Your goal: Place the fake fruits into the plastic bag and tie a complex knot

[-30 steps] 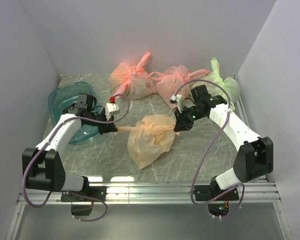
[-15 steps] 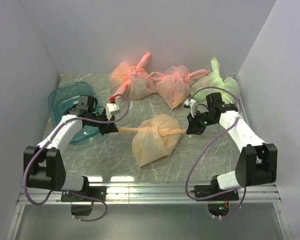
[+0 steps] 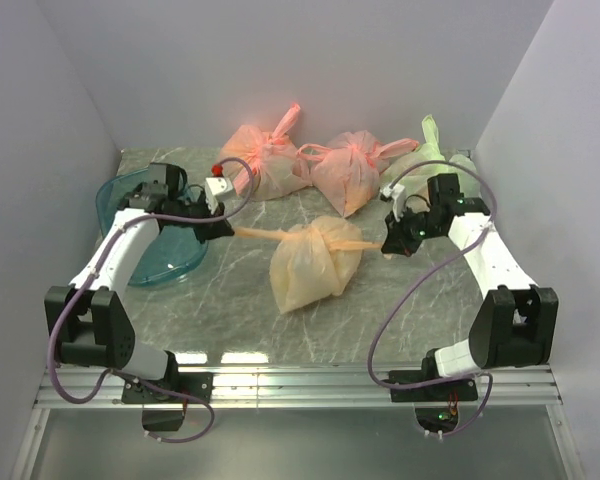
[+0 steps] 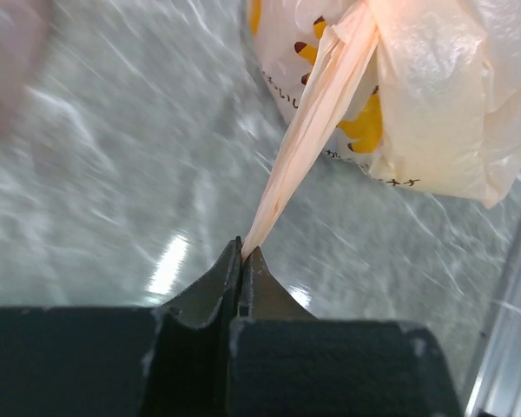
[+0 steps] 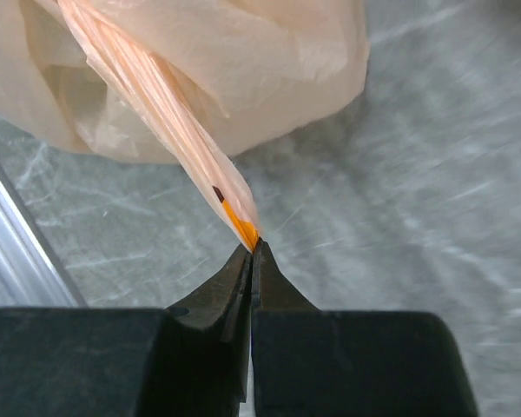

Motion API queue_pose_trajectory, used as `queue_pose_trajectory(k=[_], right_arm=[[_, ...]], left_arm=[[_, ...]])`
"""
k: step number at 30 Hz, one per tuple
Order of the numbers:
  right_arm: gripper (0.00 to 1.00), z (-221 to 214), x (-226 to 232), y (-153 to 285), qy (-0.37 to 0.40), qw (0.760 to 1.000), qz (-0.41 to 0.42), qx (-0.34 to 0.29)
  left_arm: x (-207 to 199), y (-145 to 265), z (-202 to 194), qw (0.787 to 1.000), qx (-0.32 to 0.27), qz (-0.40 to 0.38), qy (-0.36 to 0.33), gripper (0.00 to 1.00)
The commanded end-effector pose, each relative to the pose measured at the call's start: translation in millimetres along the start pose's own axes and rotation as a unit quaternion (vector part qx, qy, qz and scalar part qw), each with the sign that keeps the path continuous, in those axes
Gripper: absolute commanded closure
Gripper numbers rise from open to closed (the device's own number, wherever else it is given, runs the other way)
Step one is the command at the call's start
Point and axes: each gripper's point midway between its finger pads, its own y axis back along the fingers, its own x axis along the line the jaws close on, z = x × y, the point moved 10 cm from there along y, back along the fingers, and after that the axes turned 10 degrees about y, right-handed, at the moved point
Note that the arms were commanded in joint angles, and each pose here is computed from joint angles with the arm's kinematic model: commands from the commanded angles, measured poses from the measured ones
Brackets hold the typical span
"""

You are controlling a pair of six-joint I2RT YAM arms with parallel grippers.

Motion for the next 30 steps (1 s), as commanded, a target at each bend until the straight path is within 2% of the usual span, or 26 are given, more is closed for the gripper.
queue_pose_trajectory(k=[1,8,11,14,18,20,25,27,28,29,30], right_arm=[[1.0,-25,-17,55,-0.008,0.985,-0.121,0.124],[1.0,-73,-21,22,-0.043,0.978,-0.112,0.169],[1.0,-86,-27,20,-0.046,0.975,-0.116,0.185],[1.0,-71,-34,33,-0.045,0.976,-0.121,0.174],[1.0,-45,-41,59,-0.036,0.978,-0.142,0.15],[1.0,-43,-39,63,-0.036,0.978,-0.137,0.151],[1.0,-62,-34,36,-0.057,0.981,-0.105,0.154],[1.0,-66,-29,26,-0.069,0.982,-0.08,0.155],[1.0,-66,-27,23,-0.071,0.983,-0.073,0.152],[1.0,-67,-25,20,-0.071,0.983,-0.069,0.153],[1.0,-66,-25,20,-0.069,0.983,-0.067,0.154]], left_arm=[[25,56,1,0.989,0.042,0.145,-0.01,1.0],[41,49,-60,0.982,0.091,0.16,0.045,1.0],[48,51,-80,0.978,0.106,0.167,0.062,1.0],[56,61,-69,0.978,0.097,0.17,0.065,1.0],[63,86,-21,0.98,0.046,0.187,0.043,1.0],[62,91,-16,0.98,0.042,0.19,0.041,1.0],[64,74,-44,0.982,0.056,0.17,0.061,1.0],[56,68,-48,0.988,0.054,0.128,0.067,1.0],[49,61,-42,0.994,0.031,0.084,0.062,0.98],[42,56,-38,0.996,0.029,0.062,0.057,0.9],[35,52,-32,0.997,0.027,0.045,0.051,0.66]])
